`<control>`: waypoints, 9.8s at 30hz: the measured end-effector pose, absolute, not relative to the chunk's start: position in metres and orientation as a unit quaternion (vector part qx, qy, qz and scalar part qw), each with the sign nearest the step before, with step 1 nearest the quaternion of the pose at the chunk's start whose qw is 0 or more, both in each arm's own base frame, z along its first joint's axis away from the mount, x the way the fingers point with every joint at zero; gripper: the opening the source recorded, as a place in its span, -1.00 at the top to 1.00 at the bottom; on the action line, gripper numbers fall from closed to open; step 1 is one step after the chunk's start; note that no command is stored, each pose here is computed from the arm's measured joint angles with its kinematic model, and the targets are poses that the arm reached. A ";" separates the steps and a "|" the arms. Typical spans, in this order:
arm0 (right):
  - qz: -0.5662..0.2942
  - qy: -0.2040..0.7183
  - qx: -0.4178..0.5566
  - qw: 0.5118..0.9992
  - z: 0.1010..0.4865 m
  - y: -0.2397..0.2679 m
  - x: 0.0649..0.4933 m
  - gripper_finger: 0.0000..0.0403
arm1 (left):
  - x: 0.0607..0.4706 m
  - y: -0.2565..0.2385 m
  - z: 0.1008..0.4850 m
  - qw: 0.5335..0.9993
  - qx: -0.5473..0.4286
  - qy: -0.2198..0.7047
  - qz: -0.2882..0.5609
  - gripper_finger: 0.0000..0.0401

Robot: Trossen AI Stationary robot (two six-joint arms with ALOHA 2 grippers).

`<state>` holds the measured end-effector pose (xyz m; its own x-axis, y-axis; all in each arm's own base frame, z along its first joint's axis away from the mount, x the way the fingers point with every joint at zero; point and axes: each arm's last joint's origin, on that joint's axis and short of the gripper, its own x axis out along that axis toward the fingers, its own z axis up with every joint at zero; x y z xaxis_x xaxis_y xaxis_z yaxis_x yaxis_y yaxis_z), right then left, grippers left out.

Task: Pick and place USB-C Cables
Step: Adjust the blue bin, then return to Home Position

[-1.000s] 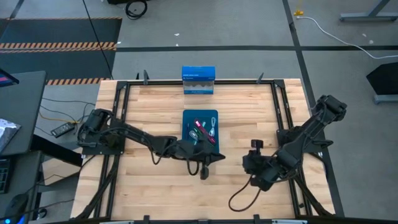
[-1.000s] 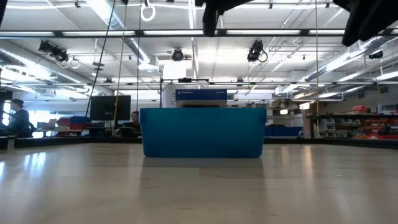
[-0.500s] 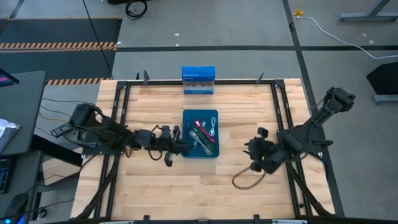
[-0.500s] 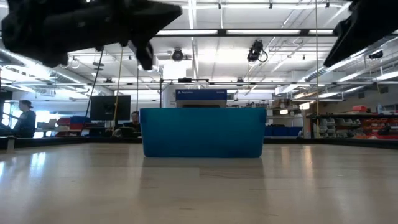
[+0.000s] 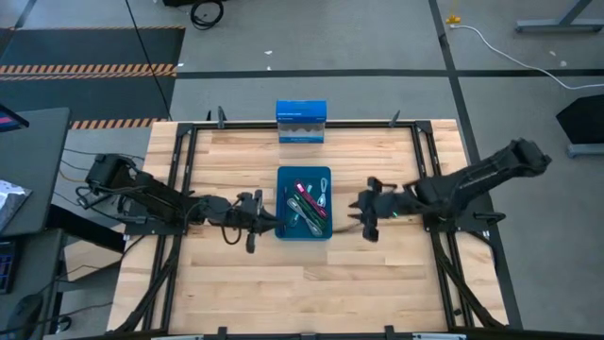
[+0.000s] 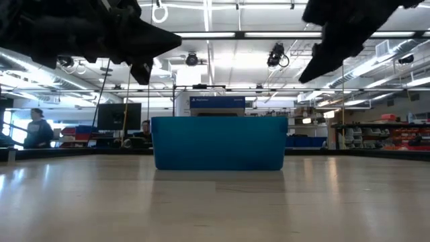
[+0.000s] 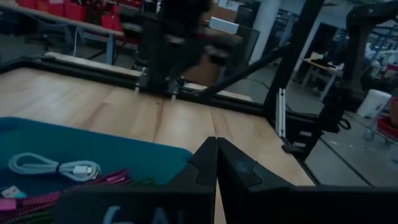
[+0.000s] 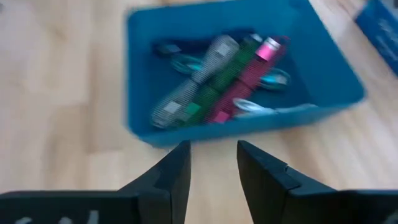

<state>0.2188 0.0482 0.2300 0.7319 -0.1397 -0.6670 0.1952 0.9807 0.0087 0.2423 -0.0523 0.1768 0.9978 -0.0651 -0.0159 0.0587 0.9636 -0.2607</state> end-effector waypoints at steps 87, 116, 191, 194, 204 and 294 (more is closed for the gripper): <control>0.162 0.594 -0.294 0.732 0.213 0.070 0.357 0.18 | 0.167 -0.022 0.170 0.993 -0.105 -0.041 -0.015 0.95; 0.078 0.633 -0.192 0.746 0.182 0.053 0.352 0.61 | 0.167 -0.024 0.170 0.993 -0.105 -0.040 -0.025 0.95; 0.018 0.547 0.043 0.836 0.178 0.034 0.402 0.94 | 0.166 -0.024 0.172 0.993 -0.105 -0.051 -0.026 0.95; 0.023 0.543 0.042 0.838 0.178 0.038 0.403 0.88 | 0.166 -0.024 0.172 0.993 -0.105 -0.051 -0.026 0.95; 0.026 0.530 0.046 0.846 0.180 0.041 0.405 0.49 | 0.166 -0.024 0.172 0.993 -0.106 -0.051 -0.026 0.94; 0.049 -0.053 0.139 0.988 0.178 0.003 0.104 0.99 | 0.117 -0.008 0.168 0.989 -0.151 0.001 -0.002 0.95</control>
<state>0.1036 0.0026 0.1783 0.9897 0.0811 0.1182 -0.1106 0.9564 0.2702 0.1165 -0.0079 0.1682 1.0000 -0.0049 -0.0010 0.0044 0.9545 -0.2980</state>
